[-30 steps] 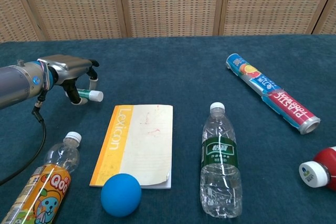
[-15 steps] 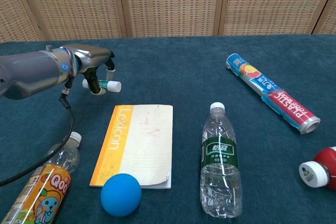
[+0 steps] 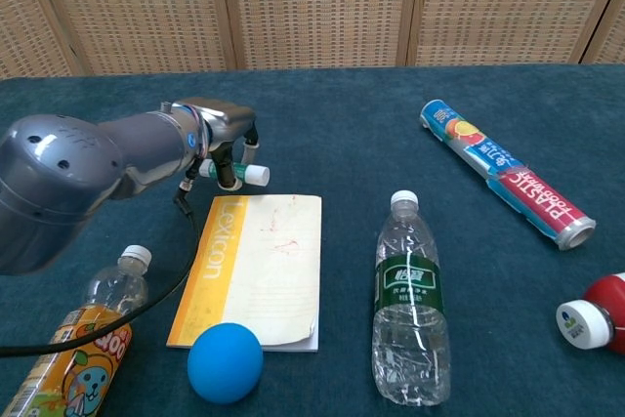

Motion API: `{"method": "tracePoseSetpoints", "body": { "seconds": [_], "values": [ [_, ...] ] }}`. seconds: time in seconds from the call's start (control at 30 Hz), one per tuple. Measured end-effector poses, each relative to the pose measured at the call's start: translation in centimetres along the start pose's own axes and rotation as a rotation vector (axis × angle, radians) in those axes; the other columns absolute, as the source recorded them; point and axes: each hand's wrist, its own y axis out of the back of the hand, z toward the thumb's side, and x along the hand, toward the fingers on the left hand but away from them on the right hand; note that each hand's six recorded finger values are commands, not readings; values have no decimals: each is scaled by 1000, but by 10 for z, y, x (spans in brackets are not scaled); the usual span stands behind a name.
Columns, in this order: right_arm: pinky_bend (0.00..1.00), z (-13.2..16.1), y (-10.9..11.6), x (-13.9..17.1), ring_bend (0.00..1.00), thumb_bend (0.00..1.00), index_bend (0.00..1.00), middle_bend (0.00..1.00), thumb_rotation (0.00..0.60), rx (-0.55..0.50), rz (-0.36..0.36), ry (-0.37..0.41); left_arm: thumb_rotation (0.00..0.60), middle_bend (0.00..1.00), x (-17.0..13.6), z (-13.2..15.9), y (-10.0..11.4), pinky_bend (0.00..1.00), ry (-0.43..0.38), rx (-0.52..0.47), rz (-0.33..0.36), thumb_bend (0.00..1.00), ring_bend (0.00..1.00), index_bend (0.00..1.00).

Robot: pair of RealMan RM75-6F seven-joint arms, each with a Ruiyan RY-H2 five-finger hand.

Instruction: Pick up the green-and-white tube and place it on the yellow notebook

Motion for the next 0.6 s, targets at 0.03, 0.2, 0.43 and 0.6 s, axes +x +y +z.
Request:
{"method": "tracePoseSetpoints", "body": {
  "seconds": [0.03, 0.2, 0.43, 0.6],
  "values": [
    [0, 0, 0, 0, 0, 0, 50, 0, 600, 0, 0, 1, 600, 0, 1, 4, 0, 0, -3, -2, -1, 391, 0, 530],
    [0, 0, 0, 0, 0, 0, 50, 0, 600, -1, 0, 1, 600, 0, 3, 15, 0, 0, -9, -7, -1, 392, 0, 529],
    [0, -1, 0, -1, 0, 0, 50, 0, 600, -2, 2, -1, 600, 0, 5, 28, 3, 0, -12, -20, 1, 389, 0, 526],
    [0, -2, 0, -1, 0, 0, 51, 0, 600, -3, 1, -1, 600, 0, 5, 29, 3, 0, 0, -31, -1, 387, 0, 525]
  ]
}}
